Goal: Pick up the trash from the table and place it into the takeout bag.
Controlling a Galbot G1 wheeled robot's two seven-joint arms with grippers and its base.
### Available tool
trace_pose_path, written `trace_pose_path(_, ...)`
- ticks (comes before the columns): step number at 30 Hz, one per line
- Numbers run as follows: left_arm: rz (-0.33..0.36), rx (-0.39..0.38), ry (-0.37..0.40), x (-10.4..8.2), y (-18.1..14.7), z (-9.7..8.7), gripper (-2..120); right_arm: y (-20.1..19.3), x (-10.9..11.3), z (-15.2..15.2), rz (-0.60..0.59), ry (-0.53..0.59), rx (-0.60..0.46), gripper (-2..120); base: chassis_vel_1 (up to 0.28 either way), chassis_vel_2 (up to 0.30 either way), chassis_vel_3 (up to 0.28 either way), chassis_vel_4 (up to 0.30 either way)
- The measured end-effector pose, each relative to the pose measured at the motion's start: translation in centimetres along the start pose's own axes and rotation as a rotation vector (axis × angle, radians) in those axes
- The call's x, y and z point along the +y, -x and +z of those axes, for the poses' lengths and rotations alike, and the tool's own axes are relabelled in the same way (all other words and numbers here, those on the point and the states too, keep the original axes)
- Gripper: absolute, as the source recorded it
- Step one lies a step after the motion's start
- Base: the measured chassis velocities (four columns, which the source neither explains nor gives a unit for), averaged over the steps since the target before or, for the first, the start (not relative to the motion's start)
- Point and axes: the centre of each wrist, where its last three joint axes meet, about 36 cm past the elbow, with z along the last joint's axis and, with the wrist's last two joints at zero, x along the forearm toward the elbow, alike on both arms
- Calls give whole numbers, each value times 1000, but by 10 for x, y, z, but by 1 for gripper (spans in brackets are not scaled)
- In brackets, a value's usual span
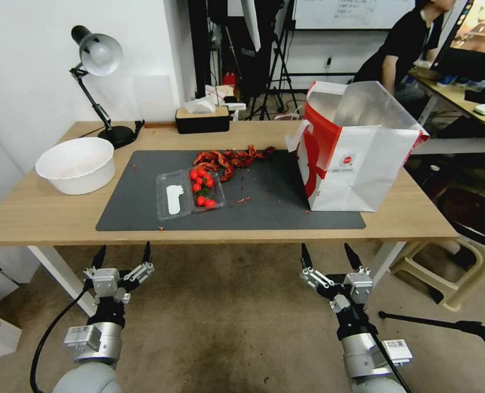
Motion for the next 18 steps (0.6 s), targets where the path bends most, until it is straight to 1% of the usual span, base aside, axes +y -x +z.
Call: trace_pose_path(18,1,0,0,0,0,0,100,0,0,0,0,0,1,100,0,0,0,0)
